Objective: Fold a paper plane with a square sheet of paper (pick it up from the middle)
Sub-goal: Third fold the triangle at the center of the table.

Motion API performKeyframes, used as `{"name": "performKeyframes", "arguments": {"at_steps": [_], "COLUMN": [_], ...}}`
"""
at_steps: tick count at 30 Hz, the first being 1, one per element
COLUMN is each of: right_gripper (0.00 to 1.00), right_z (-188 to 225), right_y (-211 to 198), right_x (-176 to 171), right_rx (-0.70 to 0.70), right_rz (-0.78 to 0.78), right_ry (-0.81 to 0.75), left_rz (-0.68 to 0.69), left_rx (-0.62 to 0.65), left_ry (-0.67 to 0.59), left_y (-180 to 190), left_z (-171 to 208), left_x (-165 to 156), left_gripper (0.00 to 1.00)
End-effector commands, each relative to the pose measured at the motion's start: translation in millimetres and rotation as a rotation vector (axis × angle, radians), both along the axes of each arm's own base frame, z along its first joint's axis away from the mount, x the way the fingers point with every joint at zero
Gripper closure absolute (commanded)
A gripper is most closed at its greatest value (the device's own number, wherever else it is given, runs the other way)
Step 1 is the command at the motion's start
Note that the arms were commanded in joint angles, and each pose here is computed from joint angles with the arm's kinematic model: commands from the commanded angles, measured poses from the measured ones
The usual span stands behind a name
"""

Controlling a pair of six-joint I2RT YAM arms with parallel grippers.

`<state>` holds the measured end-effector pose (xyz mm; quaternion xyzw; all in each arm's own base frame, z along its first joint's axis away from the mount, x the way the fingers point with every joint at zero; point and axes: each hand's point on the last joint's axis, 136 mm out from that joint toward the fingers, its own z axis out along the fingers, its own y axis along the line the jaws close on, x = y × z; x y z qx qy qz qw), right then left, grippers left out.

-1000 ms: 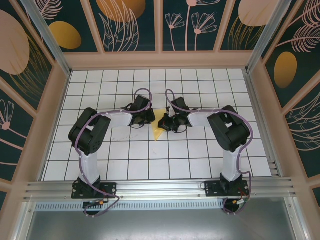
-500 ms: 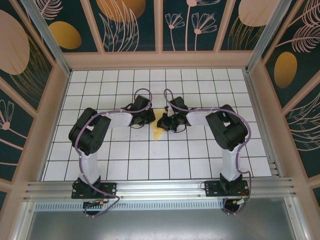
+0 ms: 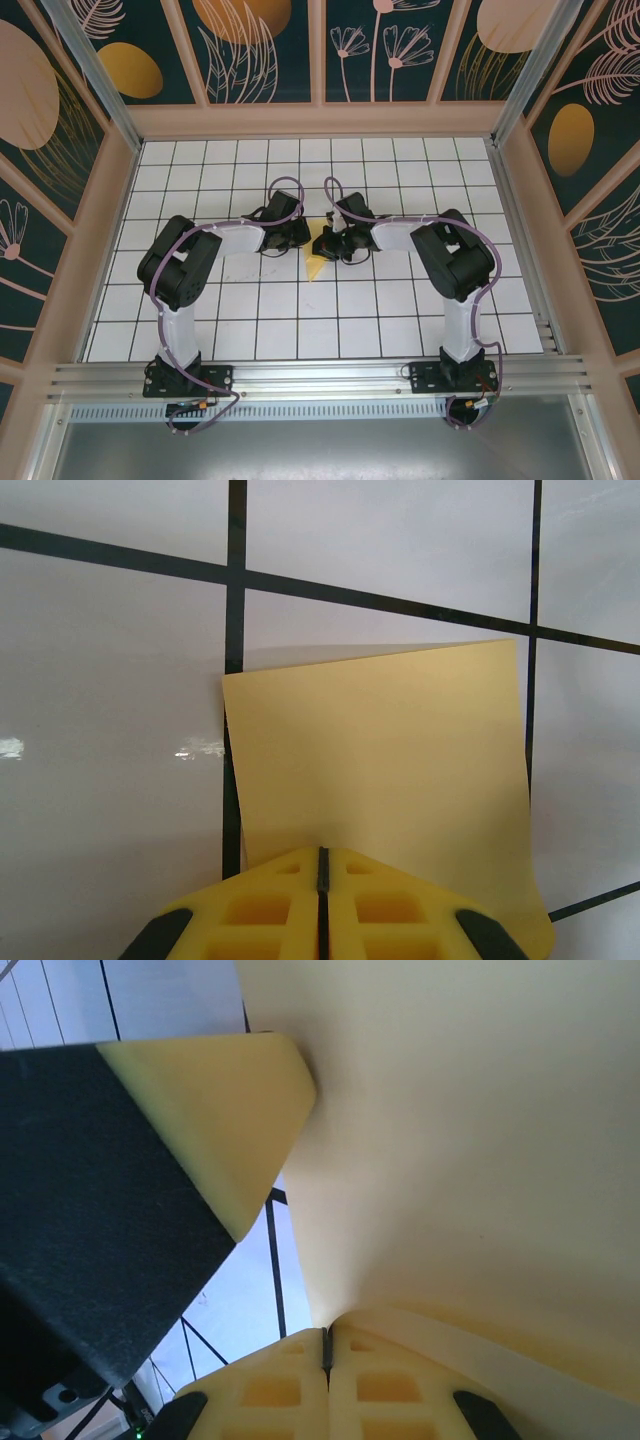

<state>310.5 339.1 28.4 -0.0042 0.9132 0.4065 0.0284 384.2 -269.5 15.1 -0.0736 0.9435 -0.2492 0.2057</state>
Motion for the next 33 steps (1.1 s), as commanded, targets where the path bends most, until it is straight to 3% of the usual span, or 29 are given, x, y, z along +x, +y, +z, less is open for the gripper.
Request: {"name": "performKeyframes", "arguments": {"at_steps": [1,33], "right_gripper": [0.97,0.97], "right_z": [-5.0,-8.6], "right_y": [5.1,4.8], "right_x": [-1.9,5.7], "right_rx": [-0.01,-0.009], "right_rz": [0.035,0.007], "right_ry": [-0.006,-0.016], "left_rz": [-0.026,-0.027], "left_rx": [0.032,0.027], "left_ry": [0.066,0.075], "left_y": [2.2,2.5], "left_z": [-24.8,-27.2], "left_x": [-12.2,-15.1], "left_gripper": [0.89,0.89]}}
